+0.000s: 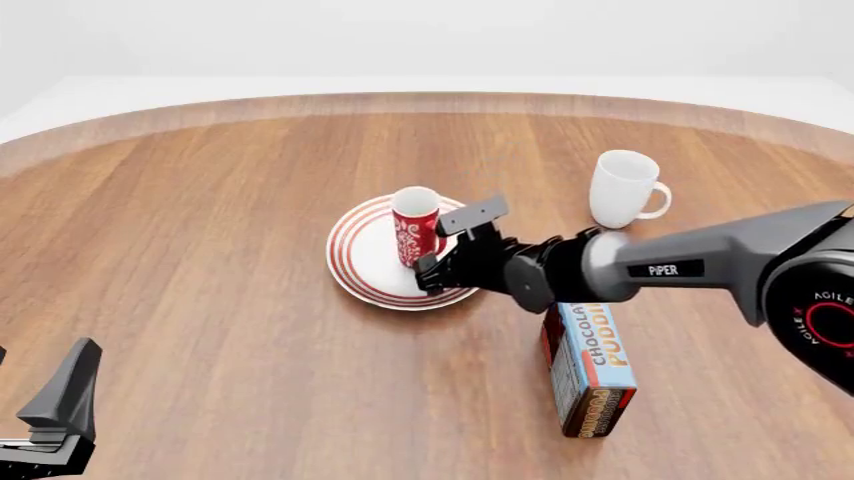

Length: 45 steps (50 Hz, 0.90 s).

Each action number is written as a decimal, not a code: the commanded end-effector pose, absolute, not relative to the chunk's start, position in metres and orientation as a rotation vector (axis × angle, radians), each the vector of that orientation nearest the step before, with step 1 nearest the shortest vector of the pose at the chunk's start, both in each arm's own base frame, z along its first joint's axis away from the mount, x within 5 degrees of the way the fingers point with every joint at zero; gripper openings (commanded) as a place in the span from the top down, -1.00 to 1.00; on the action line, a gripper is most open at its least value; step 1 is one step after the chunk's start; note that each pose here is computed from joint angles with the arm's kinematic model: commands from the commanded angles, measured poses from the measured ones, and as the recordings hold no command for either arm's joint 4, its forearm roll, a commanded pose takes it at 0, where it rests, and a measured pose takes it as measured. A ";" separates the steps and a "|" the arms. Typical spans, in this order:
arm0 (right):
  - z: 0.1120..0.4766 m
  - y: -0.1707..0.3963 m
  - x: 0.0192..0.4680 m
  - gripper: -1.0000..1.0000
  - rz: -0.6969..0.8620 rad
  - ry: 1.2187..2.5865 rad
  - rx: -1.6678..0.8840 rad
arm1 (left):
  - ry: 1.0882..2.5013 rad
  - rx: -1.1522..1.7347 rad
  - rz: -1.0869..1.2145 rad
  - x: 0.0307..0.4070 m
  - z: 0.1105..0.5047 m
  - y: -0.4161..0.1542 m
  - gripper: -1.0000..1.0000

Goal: Pick up the red mug and put it on the plate

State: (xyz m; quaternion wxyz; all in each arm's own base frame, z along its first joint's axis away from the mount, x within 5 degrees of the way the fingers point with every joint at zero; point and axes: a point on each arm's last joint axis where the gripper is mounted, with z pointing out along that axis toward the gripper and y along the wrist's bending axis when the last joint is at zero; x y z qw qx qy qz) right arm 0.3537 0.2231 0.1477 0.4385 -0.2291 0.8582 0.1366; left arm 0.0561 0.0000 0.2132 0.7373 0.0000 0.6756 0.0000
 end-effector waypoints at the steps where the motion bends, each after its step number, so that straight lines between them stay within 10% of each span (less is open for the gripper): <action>1: 0.157 0.221 0.348 -1.00 0.345 2.121 -0.569 | 1.484 0.000 0.000 0.056 0.213 0.000 -1.00; 45: 0.217 0.194 0.311 -1.00 0.366 2.022 -0.535 | 1.484 0.000 0.000 0.056 0.213 0.000 -1.00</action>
